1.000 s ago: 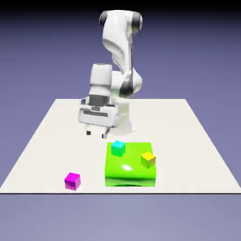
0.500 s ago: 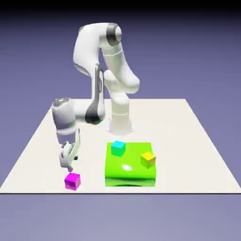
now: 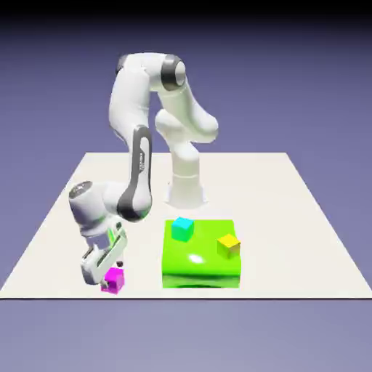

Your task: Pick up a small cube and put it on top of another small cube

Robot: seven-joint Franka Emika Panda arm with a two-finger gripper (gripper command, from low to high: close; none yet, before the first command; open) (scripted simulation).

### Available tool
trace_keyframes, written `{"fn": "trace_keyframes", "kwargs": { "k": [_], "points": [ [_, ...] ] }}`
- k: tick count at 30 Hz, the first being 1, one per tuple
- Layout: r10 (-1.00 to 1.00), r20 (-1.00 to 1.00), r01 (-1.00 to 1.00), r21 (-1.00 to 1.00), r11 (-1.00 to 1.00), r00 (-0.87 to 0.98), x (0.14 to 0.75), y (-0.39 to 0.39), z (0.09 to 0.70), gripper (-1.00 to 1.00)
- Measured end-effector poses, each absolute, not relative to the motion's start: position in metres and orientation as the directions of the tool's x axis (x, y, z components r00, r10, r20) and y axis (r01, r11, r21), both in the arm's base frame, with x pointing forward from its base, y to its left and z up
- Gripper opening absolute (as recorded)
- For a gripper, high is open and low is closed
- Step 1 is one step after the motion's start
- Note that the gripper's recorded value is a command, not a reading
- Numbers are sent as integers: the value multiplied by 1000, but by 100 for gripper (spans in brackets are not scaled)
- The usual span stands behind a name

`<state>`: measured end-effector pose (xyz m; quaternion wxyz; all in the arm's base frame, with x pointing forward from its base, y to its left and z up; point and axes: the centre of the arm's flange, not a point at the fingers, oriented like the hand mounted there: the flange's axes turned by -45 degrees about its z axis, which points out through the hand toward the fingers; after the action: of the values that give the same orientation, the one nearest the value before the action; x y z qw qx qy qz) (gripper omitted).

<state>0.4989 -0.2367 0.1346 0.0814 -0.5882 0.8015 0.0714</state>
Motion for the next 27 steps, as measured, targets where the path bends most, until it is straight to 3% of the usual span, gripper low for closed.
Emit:
{"fn": "trace_keyframes", "kwargs": {
  "k": [3, 4, 24, 27],
  "points": [
    [-936, -198, -955, 6, 296, -292, 500, -237, 128, 0],
    [-937, -192, -955, 0, 296, -290, 500, -237, 126, -100],
    [-938, -192, -955, -1, 296, -290, 497, -246, 195, -100],
    [-977, -167, -991, 12, 130, -130, 494, -211, 222, -100]
  ]
}}
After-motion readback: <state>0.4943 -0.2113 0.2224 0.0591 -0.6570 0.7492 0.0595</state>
